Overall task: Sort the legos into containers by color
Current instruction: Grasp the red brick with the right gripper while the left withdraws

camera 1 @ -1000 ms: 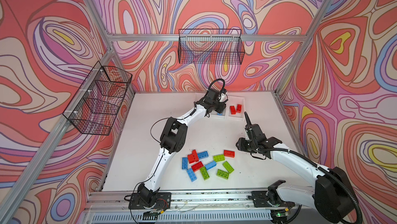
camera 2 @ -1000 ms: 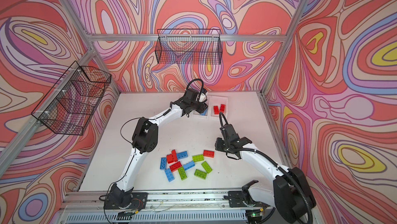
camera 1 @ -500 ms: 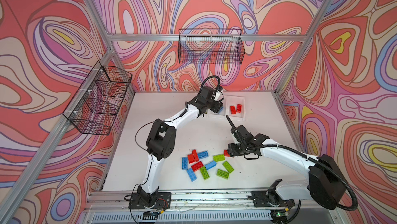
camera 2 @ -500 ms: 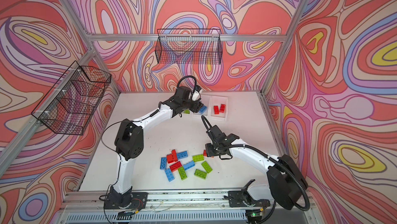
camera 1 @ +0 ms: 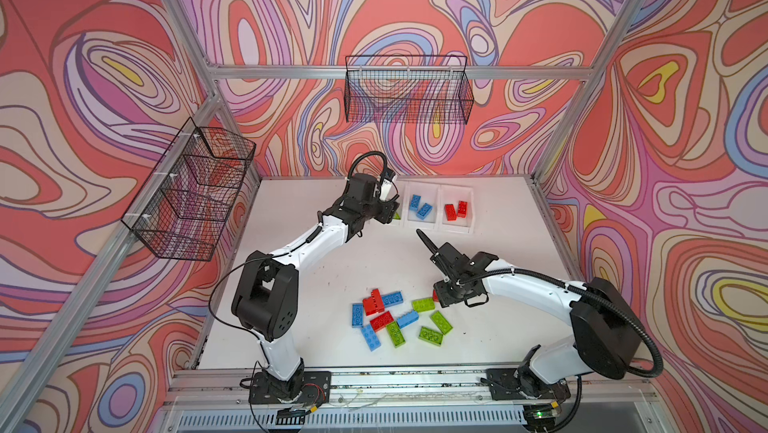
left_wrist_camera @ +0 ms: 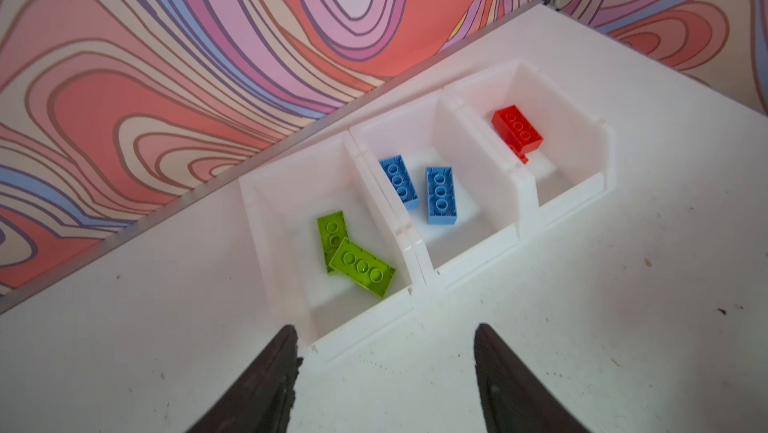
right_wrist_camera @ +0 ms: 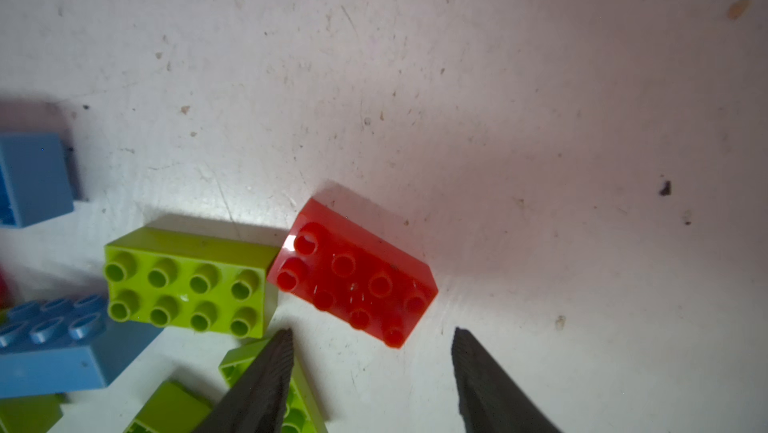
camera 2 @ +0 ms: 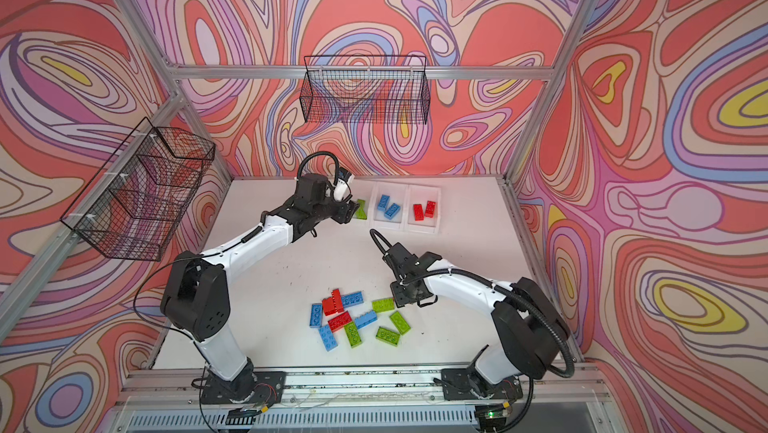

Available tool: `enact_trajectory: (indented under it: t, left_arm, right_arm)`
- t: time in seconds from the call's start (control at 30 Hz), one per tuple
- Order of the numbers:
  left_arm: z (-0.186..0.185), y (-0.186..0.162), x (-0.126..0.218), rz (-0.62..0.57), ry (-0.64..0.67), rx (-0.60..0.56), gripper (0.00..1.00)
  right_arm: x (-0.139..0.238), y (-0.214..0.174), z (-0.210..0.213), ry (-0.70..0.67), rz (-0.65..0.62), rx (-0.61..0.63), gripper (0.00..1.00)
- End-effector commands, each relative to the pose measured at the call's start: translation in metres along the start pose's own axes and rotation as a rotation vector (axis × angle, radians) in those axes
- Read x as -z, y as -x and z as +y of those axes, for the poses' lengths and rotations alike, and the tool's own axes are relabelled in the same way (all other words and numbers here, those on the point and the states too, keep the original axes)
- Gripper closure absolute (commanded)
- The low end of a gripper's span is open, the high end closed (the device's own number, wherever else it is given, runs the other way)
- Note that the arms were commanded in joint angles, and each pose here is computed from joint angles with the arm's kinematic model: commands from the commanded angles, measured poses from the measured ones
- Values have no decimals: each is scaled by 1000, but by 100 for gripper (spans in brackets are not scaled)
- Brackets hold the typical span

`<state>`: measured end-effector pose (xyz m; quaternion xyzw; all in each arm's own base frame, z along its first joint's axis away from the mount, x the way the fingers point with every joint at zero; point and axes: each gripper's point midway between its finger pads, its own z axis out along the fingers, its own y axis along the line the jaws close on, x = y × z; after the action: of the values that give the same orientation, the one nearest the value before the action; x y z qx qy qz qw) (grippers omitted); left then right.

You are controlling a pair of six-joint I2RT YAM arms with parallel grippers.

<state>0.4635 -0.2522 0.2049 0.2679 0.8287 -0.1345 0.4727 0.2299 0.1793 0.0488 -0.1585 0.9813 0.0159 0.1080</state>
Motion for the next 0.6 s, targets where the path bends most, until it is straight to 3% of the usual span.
enact_trajectory:
  t: [0.0, 0.37, 0.57]
  left_arm:
    - [9, 16, 22, -53, 26, -10, 31]
    - [7, 15, 22, -60, -4, 16, 31]
    - [3, -14, 21, 9, -20, 34, 32]
  right_arm:
    - [-4, -6, -3, -54, 39, 33, 35]
    - [-15, 7, -6, -190, 33, 72, 35]
    - [-26, 15, 0, -184, 43, 134, 37]
